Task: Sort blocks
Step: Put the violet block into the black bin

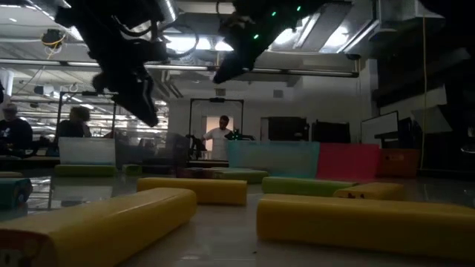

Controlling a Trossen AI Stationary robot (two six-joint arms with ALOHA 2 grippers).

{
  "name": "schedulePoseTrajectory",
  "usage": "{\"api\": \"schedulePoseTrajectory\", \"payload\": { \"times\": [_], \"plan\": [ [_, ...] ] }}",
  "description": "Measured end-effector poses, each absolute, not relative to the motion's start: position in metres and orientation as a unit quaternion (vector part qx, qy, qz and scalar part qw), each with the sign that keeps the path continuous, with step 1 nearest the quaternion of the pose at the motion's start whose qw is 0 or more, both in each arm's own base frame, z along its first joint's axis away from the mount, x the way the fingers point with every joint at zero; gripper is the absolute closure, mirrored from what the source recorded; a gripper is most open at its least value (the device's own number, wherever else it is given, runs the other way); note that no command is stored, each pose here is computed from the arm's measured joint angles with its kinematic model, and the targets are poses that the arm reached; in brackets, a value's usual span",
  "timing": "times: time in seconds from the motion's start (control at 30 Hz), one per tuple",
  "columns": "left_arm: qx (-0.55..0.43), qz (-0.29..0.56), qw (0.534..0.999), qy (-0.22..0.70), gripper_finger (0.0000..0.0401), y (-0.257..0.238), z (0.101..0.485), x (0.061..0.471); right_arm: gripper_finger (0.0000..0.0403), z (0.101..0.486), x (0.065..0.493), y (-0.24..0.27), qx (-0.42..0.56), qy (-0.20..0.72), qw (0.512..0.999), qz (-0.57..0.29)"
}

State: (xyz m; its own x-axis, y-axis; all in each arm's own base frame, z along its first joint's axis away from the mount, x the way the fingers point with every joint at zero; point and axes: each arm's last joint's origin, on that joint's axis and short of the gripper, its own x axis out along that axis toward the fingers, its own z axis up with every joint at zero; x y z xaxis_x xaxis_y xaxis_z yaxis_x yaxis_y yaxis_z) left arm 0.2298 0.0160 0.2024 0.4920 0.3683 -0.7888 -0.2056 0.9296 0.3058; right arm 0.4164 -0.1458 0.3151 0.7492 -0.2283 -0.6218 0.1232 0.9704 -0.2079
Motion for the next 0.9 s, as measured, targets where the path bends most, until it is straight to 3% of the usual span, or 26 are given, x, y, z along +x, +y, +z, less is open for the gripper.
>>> {"api": "schedulePoseTrajectory", "payload": {
  "times": [0.4,0.6,0.9],
  "plan": [
    [0.105,0.133,0.826,0.537,0.0223,0.043,0.168,0.246,0.0313,0.359,0.355,-0.113,-0.042,0.431,0.898,-0.083],
    [0.148,0.099,0.809,0.56,0.0226,0.058,0.147,0.255,0.0313,0.358,0.352,-0.089,-0.045,0.463,0.884,-0.052],
    [0.104,0.069,0.807,0.577,0.0228,0.078,0.125,0.26,0.0313,0.356,0.355,-0.049,-0.068,0.481,0.874,0.001]
  ]
}}
